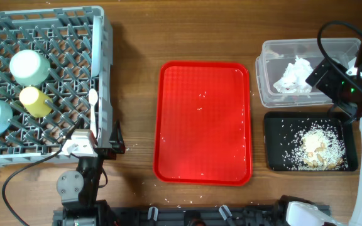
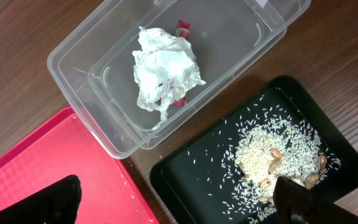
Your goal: Sort waste into correct bins and load items into the dishwasher rack
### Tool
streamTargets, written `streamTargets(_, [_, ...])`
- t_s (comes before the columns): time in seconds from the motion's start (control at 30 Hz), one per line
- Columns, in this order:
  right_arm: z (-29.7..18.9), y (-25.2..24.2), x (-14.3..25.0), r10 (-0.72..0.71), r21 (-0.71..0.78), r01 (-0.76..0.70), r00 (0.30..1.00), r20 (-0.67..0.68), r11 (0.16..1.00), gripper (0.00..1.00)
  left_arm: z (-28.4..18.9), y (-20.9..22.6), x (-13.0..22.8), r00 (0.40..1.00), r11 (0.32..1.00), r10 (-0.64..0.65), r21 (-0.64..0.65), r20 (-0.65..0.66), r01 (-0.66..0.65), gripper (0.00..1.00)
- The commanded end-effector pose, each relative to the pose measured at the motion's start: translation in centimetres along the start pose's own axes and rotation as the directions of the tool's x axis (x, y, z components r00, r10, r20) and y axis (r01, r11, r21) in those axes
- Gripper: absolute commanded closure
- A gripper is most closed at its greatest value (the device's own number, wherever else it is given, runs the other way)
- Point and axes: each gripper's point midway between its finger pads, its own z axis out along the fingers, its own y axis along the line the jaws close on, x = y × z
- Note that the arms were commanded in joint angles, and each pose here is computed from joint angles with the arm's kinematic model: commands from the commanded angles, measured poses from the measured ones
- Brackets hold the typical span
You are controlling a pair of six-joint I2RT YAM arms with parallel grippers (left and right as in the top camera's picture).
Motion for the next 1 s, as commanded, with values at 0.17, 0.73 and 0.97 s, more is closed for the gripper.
streamTargets(0.17, [-2.7,-0.4,-0.1,0.01,-0.027,-0.008,0.997,0.074,1.0,0.0,0.0,0.4,0.1,1.0,1.0,0.019,-0.017,0.0,-0.019,0.0])
streamTargets(0.73, [-2.8,3.9,11.5,-0.044,-0.496,0.278,0.901,0.432,0.823,0.01,0.0,0.4,0.1,1.0,1.0,0.019,-0.017,0.001,-0.019,0.0])
streamTargets(0.97, [-0.9,3.8,13.7,0.005,-0.567,0.304,0.879,0.477,0.766,0.0,0.0,0.4,0.1,1.0,1.0,0.019,-0.017,0.0,-0.019,0.0])
